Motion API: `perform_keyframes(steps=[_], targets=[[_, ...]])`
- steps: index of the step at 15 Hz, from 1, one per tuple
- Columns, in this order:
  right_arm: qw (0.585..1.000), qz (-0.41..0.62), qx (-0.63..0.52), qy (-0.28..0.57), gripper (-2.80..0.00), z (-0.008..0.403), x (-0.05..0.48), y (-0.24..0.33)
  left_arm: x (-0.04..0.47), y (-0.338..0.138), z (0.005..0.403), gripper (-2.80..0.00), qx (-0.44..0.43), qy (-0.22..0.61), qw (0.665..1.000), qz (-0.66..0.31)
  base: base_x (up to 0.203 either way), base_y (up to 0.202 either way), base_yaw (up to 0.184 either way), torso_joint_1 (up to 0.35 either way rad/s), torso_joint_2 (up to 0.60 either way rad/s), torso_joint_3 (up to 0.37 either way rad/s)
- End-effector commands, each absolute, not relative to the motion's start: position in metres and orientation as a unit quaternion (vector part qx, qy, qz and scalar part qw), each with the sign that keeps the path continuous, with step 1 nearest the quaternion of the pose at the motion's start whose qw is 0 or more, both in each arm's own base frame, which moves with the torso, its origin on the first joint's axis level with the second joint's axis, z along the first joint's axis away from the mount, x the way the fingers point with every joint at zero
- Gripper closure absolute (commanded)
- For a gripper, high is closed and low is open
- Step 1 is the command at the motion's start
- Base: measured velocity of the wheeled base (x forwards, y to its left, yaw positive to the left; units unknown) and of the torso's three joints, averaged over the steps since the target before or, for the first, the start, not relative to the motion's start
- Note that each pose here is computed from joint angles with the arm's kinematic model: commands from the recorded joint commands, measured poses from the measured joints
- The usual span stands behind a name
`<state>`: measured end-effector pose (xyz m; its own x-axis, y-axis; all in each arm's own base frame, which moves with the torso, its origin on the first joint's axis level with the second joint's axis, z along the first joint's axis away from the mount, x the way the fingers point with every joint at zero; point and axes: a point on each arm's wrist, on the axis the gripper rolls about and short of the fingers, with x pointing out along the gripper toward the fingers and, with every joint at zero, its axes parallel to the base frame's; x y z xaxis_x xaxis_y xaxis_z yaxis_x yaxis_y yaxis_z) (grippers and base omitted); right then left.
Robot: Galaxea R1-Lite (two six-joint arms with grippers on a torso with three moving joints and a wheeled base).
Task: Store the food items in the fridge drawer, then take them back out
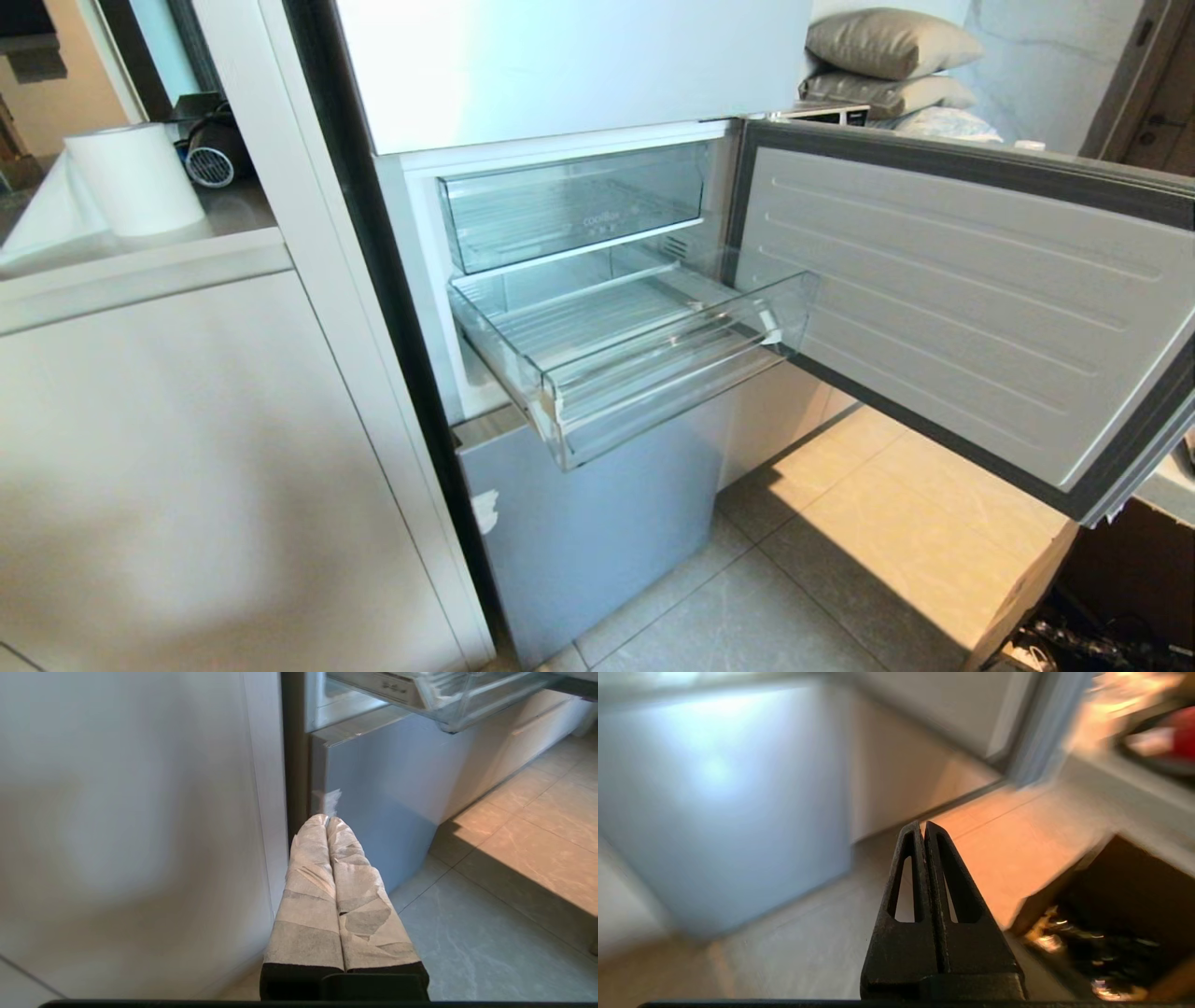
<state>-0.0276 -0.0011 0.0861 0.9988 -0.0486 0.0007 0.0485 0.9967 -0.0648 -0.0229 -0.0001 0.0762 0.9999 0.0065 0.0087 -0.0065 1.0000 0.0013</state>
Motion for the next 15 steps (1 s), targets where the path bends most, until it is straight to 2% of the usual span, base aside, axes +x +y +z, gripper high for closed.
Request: perform_keyframes(steps=[1, 3, 5, 7, 9, 10, 15], targets=[[0.998, -0.046, -0.03, -0.015, 0.0, 0.109, -0.035, -0.002, -0.023, 0.0, 0.076, 0.0, 0.001, -0.004, 1.0, 0.004, 0.0, 0.0, 0.0, 0.0, 0.0, 0.0], [0.996, -0.092, -0.013, 0.01, 0.0, 0.146, -0.032, -0.003, -0.023, 0.0, 0.076, 0.0, 0.001, -0.004, 1.0, 0.004, 0.0, 0.0, 0.0, 0.0, 0.0, 0.0], [0.986, -0.15, 0.026, 0.064, 0.0, 0.181, -0.007, -0.005, -0.023, 0.0, 0.076, 0.0, 0.001, -0.004, 1.0, 0.004, 0.0, 0.0, 0.0, 0.0, 0.0, 0.0], [0.962, -0.238, 0.064, 0.114, 0.0, 0.204, 0.032, -0.013, -0.023, 0.0, 0.076, 0.0, 0.001, -0.004, 1.0, 0.004, 0.0, 0.0, 0.0, 0.0, 0.0, 0.0], [0.927, -0.344, 0.101, 0.112, 0.0, 0.215, 0.062, -0.039, -0.023, 0.0, 0.076, 0.0, 0.001, -0.004, 1.0, 0.004, 0.0, 0.0, 0.0, 0.0, 0.0, 0.0], [0.91, -0.383, 0.114, 0.111, -2.8, 0.216, 0.076, -0.059, -0.023, 0.0, 0.076, 0.0, 0.001, -0.004, 1.0, 0.004, 0.0, 0.0, 0.0, 0.0, 0.0, 0.0], [0.865, -0.475, 0.139, 0.079, -2.8, 0.212, 0.112, -0.161, -0.023, 0.0, 0.076, 0.0, 0.001, -0.004, 1.0, 0.004, 0.0, 0.0, 0.0, 0.0, 0.0, 0.0]])
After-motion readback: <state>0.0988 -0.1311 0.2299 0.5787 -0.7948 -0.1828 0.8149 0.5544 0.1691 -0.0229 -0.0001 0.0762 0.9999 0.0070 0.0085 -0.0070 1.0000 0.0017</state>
